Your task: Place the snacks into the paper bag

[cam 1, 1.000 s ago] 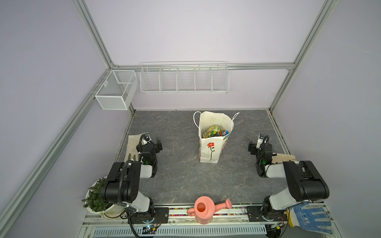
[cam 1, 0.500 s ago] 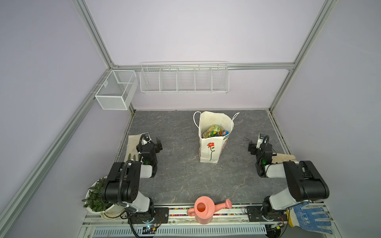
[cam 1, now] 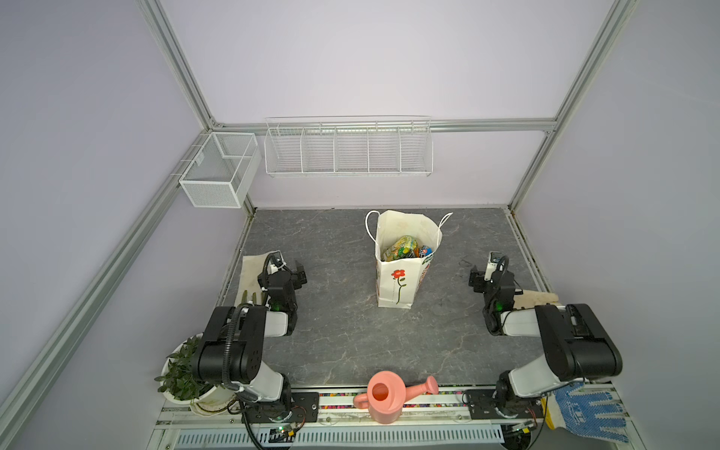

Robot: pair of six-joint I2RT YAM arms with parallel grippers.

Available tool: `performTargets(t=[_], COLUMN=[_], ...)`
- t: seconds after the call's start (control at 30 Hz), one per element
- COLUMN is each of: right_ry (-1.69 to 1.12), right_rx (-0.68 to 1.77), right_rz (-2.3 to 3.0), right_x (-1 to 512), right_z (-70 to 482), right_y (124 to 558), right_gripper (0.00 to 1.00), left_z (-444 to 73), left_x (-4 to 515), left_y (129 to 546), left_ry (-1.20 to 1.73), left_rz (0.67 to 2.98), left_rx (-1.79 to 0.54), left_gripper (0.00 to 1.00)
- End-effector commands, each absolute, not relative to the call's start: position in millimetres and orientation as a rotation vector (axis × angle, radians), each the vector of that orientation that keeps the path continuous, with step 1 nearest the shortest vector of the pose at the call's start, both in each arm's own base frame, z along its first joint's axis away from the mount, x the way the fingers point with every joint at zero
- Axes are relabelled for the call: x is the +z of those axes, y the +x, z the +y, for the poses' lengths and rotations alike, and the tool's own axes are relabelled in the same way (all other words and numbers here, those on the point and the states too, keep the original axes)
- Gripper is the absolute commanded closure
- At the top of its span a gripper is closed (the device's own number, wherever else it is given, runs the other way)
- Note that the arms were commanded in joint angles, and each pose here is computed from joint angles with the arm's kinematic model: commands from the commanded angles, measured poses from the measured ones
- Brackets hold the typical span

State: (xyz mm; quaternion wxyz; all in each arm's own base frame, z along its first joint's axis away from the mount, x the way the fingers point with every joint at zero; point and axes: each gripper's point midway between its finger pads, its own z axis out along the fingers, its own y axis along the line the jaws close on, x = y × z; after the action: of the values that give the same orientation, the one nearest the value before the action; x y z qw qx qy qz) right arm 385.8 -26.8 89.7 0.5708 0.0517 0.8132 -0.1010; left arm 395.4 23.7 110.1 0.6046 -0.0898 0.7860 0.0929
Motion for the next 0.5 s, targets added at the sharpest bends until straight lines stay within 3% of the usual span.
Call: performTargets(t=[0.0, 0.47], right_ry=[0.128, 0.128], right_rx=[-0.222, -0.222], right_rz=[1.886, 1.885], right_x=[96.4, 96.6], right_z=[-26.1, -26.2], right_y=[389.3, 389.4], right_gripper=[0.11, 0.11], left_z=[23.0, 23.1], left_x=[118.4, 118.3], left_y=[399.8, 399.8], left_ry=[-0.216, -0.216], left_rz=[1.794, 1.794], left_rx=[0.197, 0.197], left_gripper=[0.01, 0.01])
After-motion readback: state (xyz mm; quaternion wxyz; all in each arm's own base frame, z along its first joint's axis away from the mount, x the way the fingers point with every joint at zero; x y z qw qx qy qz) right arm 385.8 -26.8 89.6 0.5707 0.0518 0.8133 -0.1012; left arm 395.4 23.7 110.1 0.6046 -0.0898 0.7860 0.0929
